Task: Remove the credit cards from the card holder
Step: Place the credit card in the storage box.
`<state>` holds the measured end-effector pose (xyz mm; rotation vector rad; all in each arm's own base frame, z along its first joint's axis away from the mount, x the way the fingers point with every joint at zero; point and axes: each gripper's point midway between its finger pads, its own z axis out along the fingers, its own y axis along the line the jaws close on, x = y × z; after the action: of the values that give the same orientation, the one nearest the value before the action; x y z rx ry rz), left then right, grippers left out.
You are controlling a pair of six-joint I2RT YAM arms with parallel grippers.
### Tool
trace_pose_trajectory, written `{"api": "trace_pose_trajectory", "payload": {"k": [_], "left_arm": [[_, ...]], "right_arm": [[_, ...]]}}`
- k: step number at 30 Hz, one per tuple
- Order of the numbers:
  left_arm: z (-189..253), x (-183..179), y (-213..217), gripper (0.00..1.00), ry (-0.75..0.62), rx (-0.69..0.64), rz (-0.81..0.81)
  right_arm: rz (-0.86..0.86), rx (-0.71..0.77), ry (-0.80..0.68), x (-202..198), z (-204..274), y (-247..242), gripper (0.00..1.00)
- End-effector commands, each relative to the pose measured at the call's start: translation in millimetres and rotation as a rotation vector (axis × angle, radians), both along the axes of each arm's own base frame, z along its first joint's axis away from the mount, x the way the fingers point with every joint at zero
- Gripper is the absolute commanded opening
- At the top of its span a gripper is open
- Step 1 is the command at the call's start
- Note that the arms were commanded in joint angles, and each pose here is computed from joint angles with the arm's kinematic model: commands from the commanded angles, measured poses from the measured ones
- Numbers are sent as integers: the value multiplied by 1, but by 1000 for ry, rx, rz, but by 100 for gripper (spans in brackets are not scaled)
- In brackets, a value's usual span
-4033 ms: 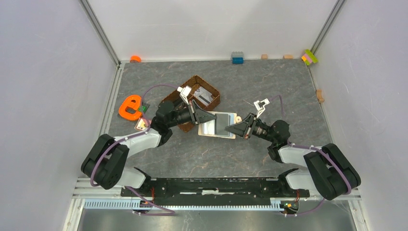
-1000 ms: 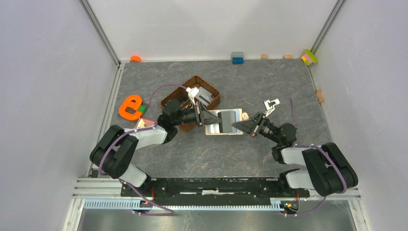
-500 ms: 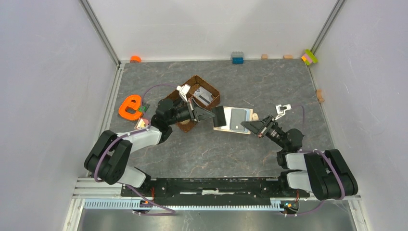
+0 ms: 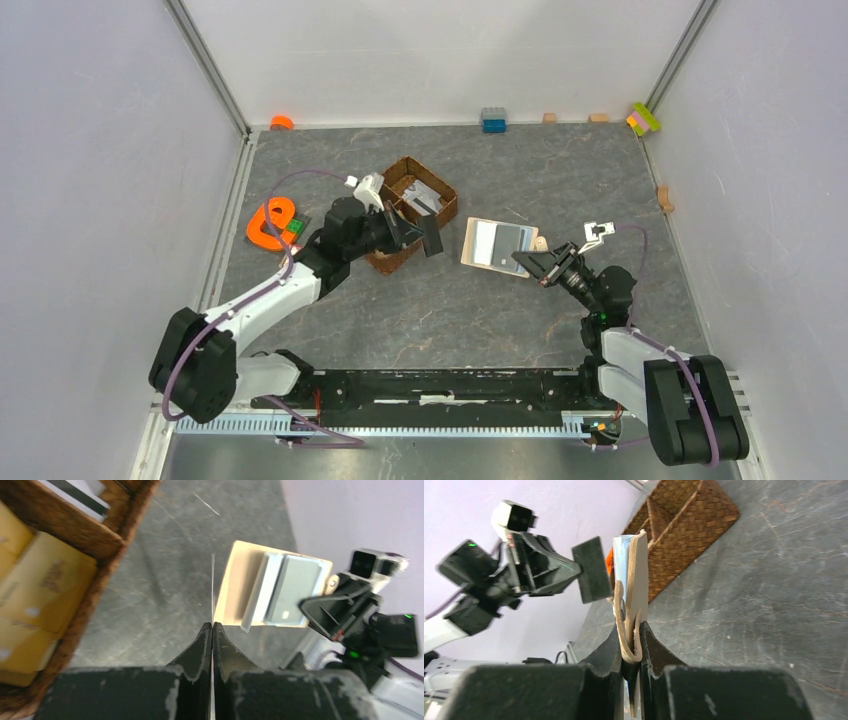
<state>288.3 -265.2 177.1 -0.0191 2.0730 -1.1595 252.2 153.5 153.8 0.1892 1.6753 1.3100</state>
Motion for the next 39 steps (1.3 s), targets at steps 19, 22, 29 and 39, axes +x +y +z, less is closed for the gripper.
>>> {"api": "trace_pose_trajectory", "payload": {"k": [19, 22, 29, 39], "left_arm": [[57, 73, 128, 2, -462, 1391, 345], [54, 79, 138, 2, -451, 1527, 371], [27, 104, 121, 2, -455, 1670, 257], [-9, 130, 113, 2, -373, 1865, 82]], "right_arm": [[2, -33, -57, 8, 6, 0, 0], [15, -21, -62, 6, 9, 2, 0], [15, -19, -64, 6, 9, 1, 0], [24, -12, -80, 5, 15, 3, 0]]}}
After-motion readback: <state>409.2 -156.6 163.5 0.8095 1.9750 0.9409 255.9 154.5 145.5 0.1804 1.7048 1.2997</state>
